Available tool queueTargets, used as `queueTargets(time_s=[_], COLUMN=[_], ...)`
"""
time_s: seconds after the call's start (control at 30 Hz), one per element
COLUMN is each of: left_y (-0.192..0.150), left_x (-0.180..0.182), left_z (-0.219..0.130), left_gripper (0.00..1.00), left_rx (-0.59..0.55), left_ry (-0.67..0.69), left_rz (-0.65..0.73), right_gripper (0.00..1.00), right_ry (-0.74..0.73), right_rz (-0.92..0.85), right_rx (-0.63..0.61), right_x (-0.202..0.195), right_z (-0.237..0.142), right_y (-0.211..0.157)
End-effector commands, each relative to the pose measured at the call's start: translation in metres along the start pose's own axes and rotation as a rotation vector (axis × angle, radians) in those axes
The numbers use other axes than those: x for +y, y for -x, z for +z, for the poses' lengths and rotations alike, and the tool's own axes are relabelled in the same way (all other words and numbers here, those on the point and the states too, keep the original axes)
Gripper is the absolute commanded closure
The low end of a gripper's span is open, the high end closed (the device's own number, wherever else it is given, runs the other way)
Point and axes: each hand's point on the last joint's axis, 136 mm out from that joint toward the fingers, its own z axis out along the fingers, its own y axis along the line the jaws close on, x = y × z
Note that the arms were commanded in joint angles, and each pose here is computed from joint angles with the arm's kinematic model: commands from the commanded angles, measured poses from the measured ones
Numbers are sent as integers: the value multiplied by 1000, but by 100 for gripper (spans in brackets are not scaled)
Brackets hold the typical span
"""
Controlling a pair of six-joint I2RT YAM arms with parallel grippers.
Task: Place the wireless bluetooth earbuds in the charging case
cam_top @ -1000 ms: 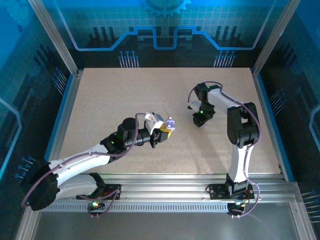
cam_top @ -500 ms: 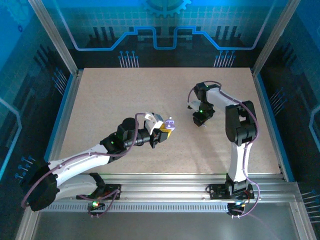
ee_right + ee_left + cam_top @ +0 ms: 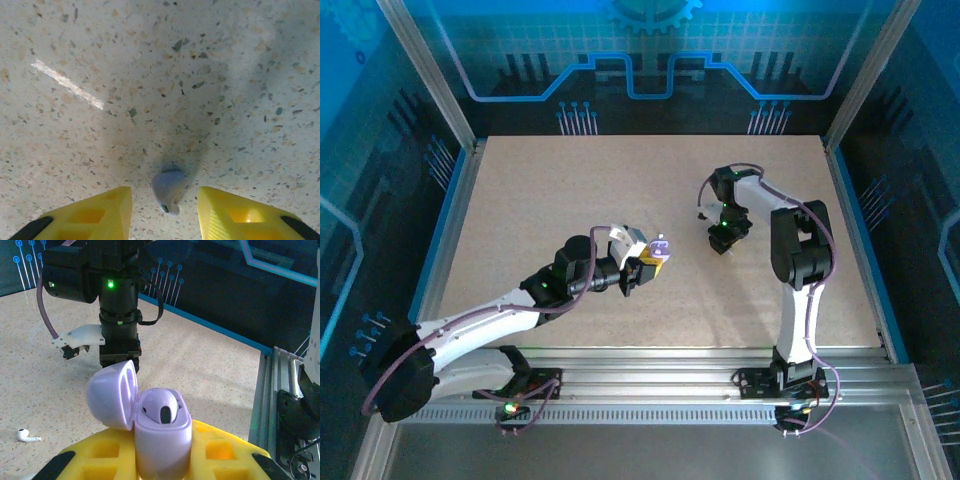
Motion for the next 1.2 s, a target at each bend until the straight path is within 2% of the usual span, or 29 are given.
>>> queueTargets(time_s=[0.0,0.17,0.6,1.17], left_y=[22,22,20,6], left_x=[-5,-5,-6,-5], left_z=[0,0,1,20], left_gripper=[80,80,80,80], left_rx=[-48,-46,-42,-12], left_ry=[-11,-12,-14,-51], left_rz=[29,28,28,5], right_gripper=[61,62,73,78], right_ry=[20,25,23,49], right_rz=[-28,-27,-5,125], right_rx=[45,55,39,-219], right_x=[-3,-4,-6,16], right_z=[5,9,10,-48], right_y=[-7,-8,-4,-8])
